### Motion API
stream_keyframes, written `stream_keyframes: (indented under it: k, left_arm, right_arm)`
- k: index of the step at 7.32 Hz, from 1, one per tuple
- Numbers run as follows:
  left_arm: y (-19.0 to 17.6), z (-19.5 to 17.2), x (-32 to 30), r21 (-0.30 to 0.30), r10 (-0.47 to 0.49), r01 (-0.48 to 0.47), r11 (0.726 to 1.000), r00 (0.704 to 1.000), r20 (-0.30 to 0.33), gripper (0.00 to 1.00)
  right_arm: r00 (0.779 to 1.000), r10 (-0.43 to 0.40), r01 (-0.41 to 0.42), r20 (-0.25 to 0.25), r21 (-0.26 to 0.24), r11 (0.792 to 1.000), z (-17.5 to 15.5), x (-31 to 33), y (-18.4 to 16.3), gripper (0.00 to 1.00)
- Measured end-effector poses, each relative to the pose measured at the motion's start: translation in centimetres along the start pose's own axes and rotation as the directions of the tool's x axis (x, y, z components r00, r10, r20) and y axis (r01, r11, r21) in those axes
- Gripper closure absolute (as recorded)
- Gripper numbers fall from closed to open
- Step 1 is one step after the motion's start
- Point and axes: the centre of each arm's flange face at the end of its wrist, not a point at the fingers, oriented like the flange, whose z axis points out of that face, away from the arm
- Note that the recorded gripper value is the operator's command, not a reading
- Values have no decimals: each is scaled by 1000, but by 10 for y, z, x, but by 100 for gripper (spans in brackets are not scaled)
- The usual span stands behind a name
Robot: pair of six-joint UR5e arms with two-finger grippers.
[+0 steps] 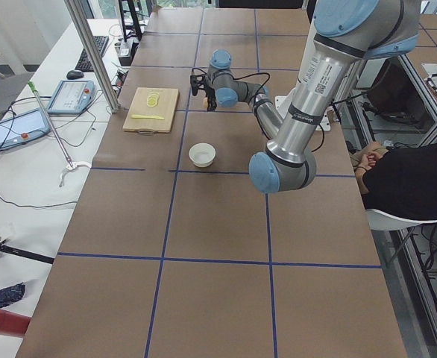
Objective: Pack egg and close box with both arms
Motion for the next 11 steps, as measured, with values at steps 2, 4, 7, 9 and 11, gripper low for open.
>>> stream_keyframes:
  k: [2,4,7,9,11]
  left_arm:
    - [55,54,61,-60,-28,22,998,994,-103,89]
    - [81,104,98,-16,-19,17,1000,987,-161,89]
    - [83,131,106,3,-16,17,1000,985,-171,1]
    - [83,132,105,7,-9,10,1000,985,-170,0]
    - [78,129,106,18,14,-11,1000,986,-169,0]
  right_arm:
    - [1000,1,-1,4,0,1000,0,-1,1,0]
    - [1000,6,-6,2,-5,1000,2,3,4,0]
    - [1000,11,-11,2,-10,1000,5,6,6,0]
    - [1000,8,-8,2,-8,1000,4,5,6,0]
    - [1000,-4,4,4,7,1000,2,2,5,0]
